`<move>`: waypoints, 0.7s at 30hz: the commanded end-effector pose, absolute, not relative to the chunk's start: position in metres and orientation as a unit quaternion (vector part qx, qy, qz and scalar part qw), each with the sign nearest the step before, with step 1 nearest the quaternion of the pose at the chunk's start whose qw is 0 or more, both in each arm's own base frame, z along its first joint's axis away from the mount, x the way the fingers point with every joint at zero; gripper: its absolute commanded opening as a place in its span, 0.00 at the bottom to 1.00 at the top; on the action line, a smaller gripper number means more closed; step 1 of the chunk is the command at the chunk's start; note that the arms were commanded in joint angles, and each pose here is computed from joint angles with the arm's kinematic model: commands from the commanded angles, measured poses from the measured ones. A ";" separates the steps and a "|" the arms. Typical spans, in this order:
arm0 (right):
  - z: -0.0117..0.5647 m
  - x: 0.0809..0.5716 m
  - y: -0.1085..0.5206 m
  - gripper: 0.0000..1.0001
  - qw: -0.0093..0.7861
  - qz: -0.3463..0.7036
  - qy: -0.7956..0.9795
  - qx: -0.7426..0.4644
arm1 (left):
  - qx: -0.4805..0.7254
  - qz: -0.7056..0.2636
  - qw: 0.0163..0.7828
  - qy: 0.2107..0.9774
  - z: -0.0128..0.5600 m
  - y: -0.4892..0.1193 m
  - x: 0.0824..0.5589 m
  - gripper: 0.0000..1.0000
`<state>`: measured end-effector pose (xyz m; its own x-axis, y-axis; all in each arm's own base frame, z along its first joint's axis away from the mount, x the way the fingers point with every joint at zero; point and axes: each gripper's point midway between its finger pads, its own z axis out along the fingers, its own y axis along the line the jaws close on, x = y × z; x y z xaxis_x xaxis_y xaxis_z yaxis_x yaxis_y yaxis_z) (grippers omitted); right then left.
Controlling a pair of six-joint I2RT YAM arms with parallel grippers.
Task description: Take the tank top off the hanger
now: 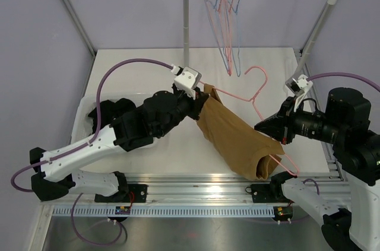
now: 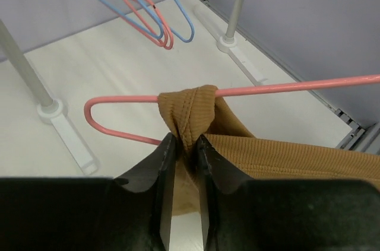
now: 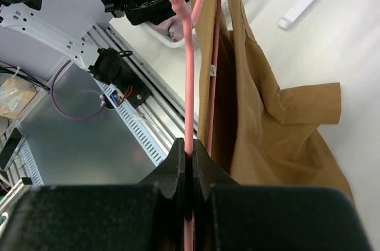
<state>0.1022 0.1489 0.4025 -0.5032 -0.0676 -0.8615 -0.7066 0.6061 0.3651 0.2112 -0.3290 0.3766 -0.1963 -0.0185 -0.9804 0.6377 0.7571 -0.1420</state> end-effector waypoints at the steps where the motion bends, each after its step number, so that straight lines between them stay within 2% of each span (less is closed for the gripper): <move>1: 0.421 0.106 0.156 0.00 0.462 0.382 0.754 -0.269 | 0.188 -0.300 0.613 0.706 0.394 -0.320 0.211 0.09; 2: 0.422 0.106 0.156 0.00 0.463 0.381 0.754 -0.269 | 0.186 -0.296 0.613 0.709 0.392 -0.320 0.212 0.00; 9: 0.410 0.095 0.157 0.00 0.447 0.385 0.753 -0.291 | 0.028 -0.196 0.630 0.751 0.381 -0.246 0.257 0.00; 15: 0.406 0.084 0.162 0.00 0.434 0.399 0.741 -0.321 | -0.091 -0.184 0.611 0.765 0.355 -0.180 0.277 0.00; 19: 0.413 0.068 0.171 0.00 0.427 0.435 0.702 -0.368 | -0.104 -0.187 0.605 0.767 0.352 -0.170 0.280 0.00; 21: 0.421 0.075 0.171 0.00 0.456 0.426 0.691 -0.366 | -0.057 -0.214 0.596 0.772 0.352 -0.187 0.275 0.00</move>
